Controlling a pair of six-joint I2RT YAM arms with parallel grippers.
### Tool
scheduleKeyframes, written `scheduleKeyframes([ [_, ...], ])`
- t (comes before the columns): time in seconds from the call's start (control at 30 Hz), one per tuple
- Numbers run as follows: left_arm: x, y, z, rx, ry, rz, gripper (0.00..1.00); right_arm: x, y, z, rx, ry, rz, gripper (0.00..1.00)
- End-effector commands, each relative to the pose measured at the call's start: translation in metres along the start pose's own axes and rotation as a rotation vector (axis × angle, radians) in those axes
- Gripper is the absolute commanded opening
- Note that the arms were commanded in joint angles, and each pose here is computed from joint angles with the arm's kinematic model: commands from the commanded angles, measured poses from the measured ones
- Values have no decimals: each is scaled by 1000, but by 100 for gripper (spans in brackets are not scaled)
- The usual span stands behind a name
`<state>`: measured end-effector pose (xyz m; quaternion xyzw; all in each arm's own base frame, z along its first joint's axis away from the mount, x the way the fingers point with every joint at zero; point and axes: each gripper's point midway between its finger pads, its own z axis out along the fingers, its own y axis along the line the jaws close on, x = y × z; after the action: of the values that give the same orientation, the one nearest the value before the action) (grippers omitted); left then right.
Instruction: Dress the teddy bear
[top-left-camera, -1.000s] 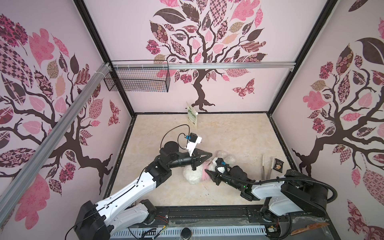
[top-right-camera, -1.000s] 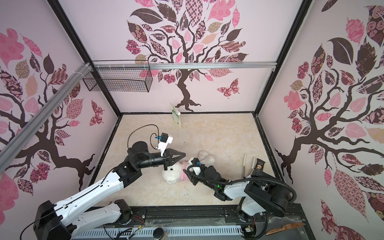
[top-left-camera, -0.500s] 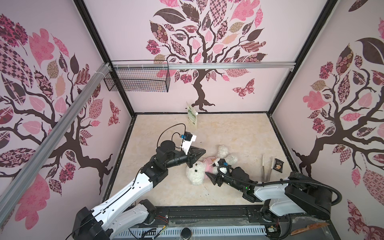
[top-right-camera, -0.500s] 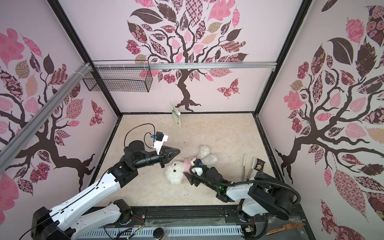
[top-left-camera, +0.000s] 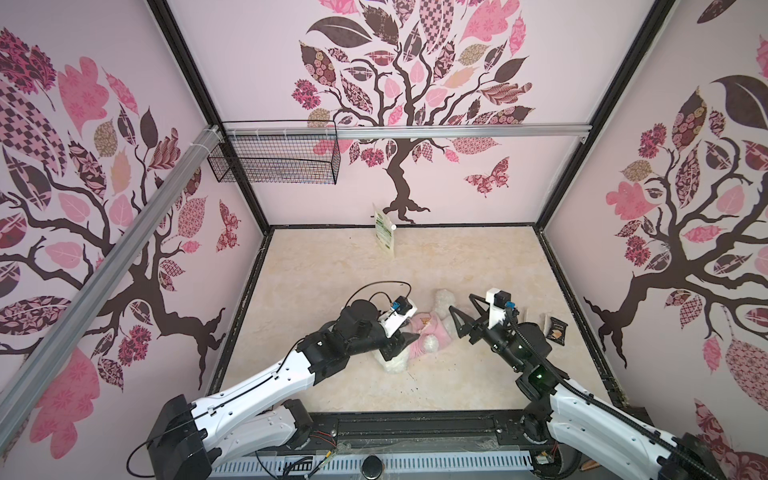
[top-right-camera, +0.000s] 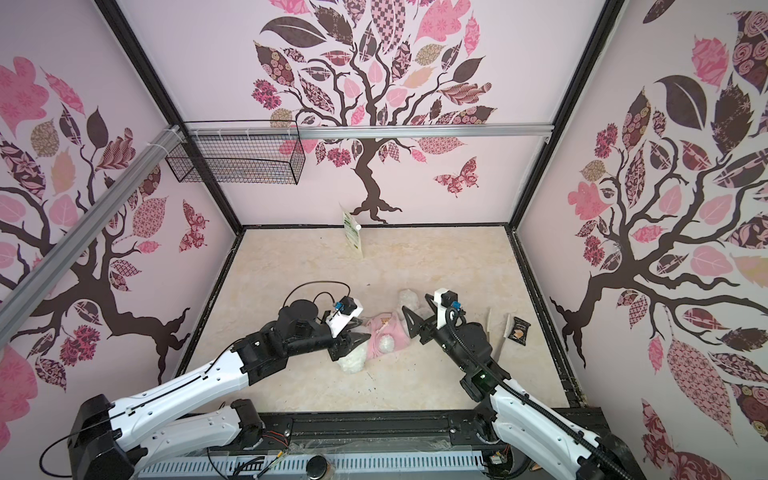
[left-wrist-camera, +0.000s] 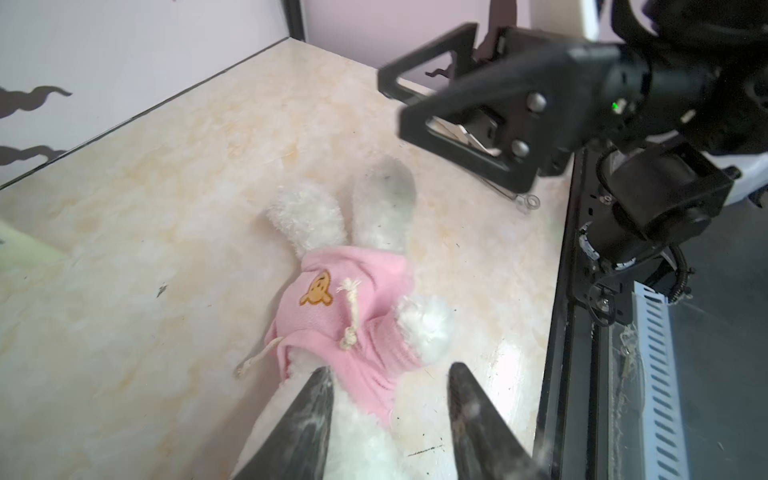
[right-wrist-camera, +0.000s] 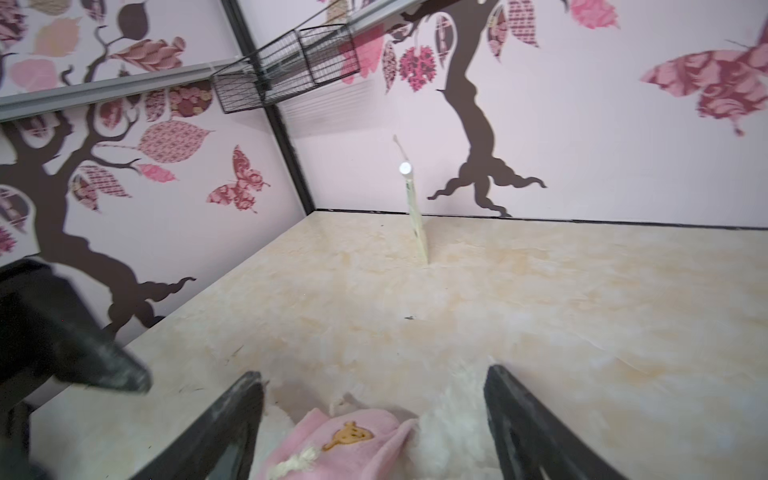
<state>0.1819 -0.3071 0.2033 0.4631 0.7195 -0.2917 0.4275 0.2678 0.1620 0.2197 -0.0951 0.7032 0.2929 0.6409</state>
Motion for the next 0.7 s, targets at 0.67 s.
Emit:
scheduleKeyframes([
  [0.67, 21, -11, 92, 4, 239, 352, 56, 57, -49, -3, 151, 203, 178, 86],
])
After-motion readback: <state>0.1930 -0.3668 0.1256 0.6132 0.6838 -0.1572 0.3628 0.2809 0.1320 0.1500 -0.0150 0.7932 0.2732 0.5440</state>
